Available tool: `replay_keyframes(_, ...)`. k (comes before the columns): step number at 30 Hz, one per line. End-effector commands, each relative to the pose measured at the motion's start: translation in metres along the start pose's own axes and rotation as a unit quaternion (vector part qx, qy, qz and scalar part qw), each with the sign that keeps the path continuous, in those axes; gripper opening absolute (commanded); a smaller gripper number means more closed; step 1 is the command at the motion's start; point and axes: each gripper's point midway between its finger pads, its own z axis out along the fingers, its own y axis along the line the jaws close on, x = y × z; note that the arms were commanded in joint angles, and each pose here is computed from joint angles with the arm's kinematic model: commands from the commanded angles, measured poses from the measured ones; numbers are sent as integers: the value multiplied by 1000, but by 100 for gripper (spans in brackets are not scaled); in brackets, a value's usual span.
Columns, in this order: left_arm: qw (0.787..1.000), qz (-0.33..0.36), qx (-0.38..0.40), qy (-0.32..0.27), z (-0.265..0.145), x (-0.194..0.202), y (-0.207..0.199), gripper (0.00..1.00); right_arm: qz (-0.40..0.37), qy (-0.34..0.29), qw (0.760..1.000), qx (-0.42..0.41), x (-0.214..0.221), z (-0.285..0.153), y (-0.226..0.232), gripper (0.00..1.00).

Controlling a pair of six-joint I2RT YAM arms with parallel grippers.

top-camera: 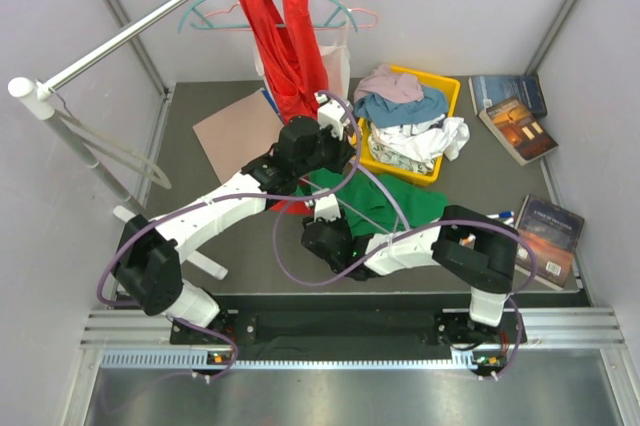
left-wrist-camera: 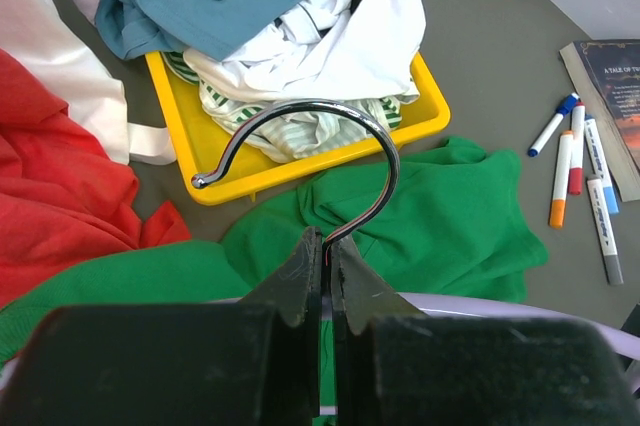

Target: Place the tank top on the hanger

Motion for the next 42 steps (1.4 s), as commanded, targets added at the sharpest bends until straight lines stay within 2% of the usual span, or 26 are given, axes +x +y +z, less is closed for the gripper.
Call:
replay_keyframes(1,999,-4,18,-50,-14,-34,-9,0,17,-69,997,24,-36,14,-6,54)
replay_keyframes(5,999,-4,23,-48,-14,-33,-11,0,12,-76,997,11,-45,24,-8,39)
replay_keyframes(8,999,5,9,-51,-15,-34,-6,0,-12,-79,997,-17,-55,17,-6,6)
replay_keyframes(9,999,10,2,-49,-15,-33,-3,0,-15,-80,996,-30,-58,11,-4,0)
replay_keyframes(12,998,26,-29,-51,-16,-33,11,0,-9,-76,992,-95,-71,-17,4,0)
replay_keyframes(16,997,34,-41,-52,-17,-35,20,0,-5,-68,969,-236,-98,-80,25,0)
replay_keyframes(18,997,33,-44,-55,-19,-38,22,0,-13,-44,965,-256,-97,-101,21,0)
replay_keyframes(19,997,32,-46,-56,-19,-39,24,0,-5,-57,959,-278,-112,-122,19,0)
replay_keyframes(20,997,31,-47,-54,-19,-38,26,0,-9,-42,960,-278,-108,-131,12,0)
replay_keyframes(25,995,26,-73,-58,-21,-41,40,0,26,-83,954,-286,-143,-186,-24,2)
replay_keyframes(28,996,22,-69,-57,-19,-38,41,0,46,-84,963,-251,-142,-192,-46,4)
replay_keyframes(35,996,16,-75,-44,-12,-24,45,0,99,-48,979,-172,-96,-179,-84,4)
replay_keyframes(42,995,12,-90,-33,-6,-16,52,0,149,-35,965,-214,-68,-191,-85,5)
